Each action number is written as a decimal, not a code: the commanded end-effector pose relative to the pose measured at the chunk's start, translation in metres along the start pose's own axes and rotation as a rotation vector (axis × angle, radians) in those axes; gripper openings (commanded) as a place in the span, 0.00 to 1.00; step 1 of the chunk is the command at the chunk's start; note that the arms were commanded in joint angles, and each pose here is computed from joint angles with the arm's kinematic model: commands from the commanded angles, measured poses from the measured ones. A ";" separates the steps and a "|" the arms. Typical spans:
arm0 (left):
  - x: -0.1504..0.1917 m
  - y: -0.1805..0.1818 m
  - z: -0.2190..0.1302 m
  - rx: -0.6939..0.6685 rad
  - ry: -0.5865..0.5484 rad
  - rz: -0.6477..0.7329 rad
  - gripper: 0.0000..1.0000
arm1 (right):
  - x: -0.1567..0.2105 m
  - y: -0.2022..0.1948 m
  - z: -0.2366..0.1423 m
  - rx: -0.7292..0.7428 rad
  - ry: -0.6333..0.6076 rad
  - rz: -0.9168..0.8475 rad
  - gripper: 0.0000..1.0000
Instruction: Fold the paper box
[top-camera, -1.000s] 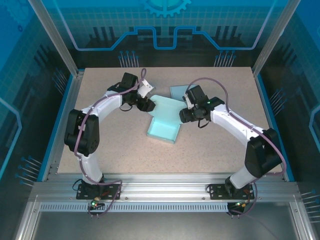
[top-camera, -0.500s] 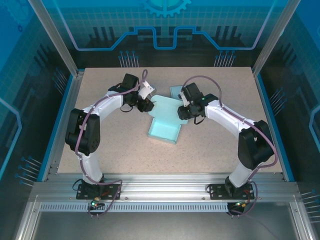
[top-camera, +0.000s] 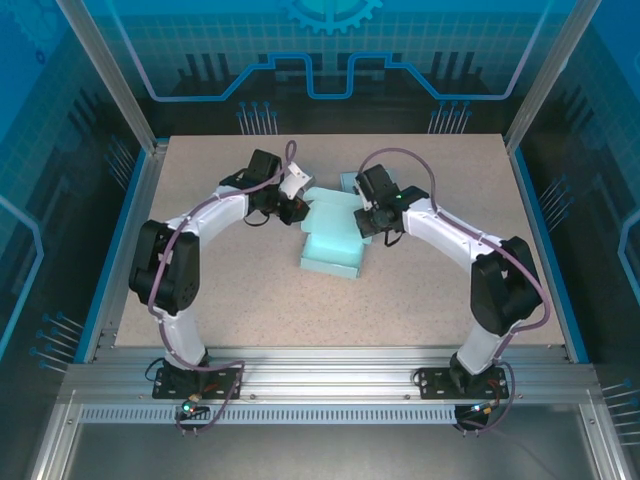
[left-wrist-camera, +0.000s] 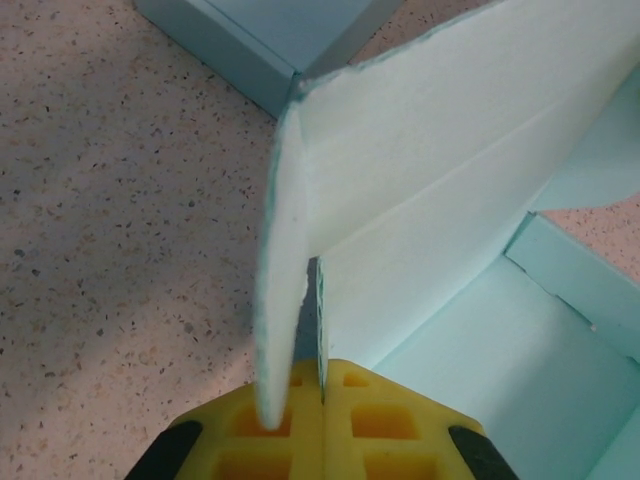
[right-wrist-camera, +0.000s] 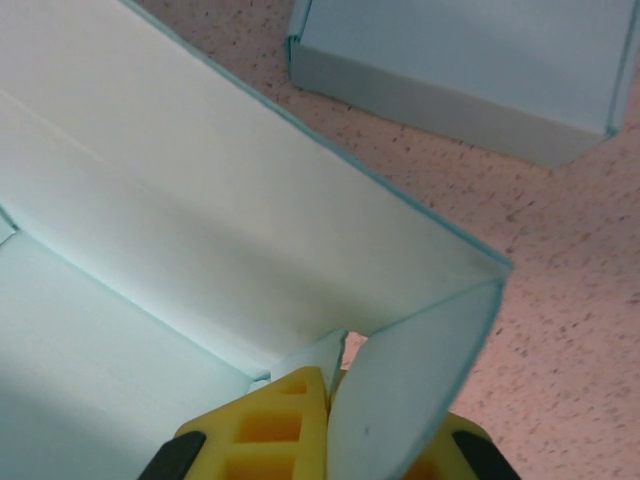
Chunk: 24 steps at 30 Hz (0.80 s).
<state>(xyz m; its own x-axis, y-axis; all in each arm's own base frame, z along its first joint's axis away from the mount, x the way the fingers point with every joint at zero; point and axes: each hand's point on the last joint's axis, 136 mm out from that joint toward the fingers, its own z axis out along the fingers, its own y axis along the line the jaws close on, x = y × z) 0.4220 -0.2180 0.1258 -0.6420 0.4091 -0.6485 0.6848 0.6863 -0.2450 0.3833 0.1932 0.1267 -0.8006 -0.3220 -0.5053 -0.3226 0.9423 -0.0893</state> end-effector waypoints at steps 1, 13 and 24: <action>-0.025 -0.023 -0.013 0.019 -0.099 0.021 0.02 | -0.032 0.010 -0.002 0.066 -0.113 -0.076 0.00; -0.058 -0.016 -0.013 -0.253 -0.287 -0.068 0.00 | -0.085 0.021 0.001 0.129 -0.329 -0.076 0.00; -0.056 -0.013 0.013 -0.329 -0.365 -0.316 0.00 | -0.097 0.047 0.026 0.098 -0.361 -0.009 0.00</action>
<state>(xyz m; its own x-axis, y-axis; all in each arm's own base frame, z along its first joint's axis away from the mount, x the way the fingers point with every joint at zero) 0.4546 -0.2080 0.1319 -0.6555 0.0684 -0.7521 0.2395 0.9633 -0.1212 0.4625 0.2149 0.1396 -0.6322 -0.3107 -0.7098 -0.1695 0.9494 -0.2646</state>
